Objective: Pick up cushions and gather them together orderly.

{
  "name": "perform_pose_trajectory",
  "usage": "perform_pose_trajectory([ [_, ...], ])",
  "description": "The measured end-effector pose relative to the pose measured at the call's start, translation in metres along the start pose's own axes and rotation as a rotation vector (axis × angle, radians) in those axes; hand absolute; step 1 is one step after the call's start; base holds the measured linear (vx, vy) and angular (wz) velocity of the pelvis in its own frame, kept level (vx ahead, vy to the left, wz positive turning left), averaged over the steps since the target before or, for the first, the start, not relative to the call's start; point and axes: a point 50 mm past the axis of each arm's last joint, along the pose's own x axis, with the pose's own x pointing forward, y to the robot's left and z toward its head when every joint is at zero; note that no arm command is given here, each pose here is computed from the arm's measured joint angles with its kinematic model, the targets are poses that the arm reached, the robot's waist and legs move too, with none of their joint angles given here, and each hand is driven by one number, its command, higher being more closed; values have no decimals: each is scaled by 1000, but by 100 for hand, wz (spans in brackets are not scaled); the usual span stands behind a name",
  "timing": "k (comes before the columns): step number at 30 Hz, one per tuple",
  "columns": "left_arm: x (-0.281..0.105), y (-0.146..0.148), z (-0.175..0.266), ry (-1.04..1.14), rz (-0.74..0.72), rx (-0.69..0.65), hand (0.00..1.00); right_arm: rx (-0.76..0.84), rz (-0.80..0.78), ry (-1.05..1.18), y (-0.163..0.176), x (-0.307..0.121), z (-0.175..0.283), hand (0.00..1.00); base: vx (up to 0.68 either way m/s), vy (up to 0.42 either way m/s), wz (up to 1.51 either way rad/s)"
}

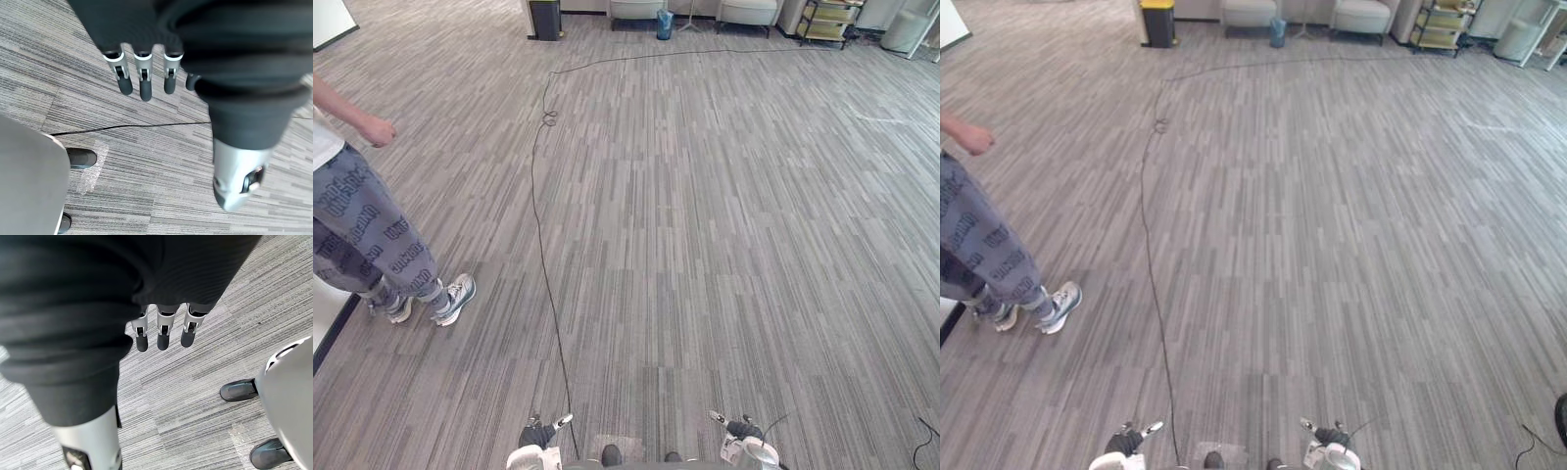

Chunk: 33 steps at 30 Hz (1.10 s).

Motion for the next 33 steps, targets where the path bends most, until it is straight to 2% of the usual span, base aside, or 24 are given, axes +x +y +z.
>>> perform_pose_trajectory([
  [14, 2, 0, 4, 8, -18, 2, 0, 18, 1, 27, -7, -1, -8, 0, -2, -28, -2],
  [23, 4, 8, 28, -77, 40, -180, 0, 83, -4, -23, -7, -3, -1, 0, 117, -65, 9],
  [29, 3, 6, 40, -130, 29, -206, 0, 76, -3, -32, -3, -2, 4, 0, 323, 175, -12],
  [33, 4, 5, 45, -154, 29, -210, 0, 100, 36, -23, 14, -5, 1, 0, 526, 318, -18],
])
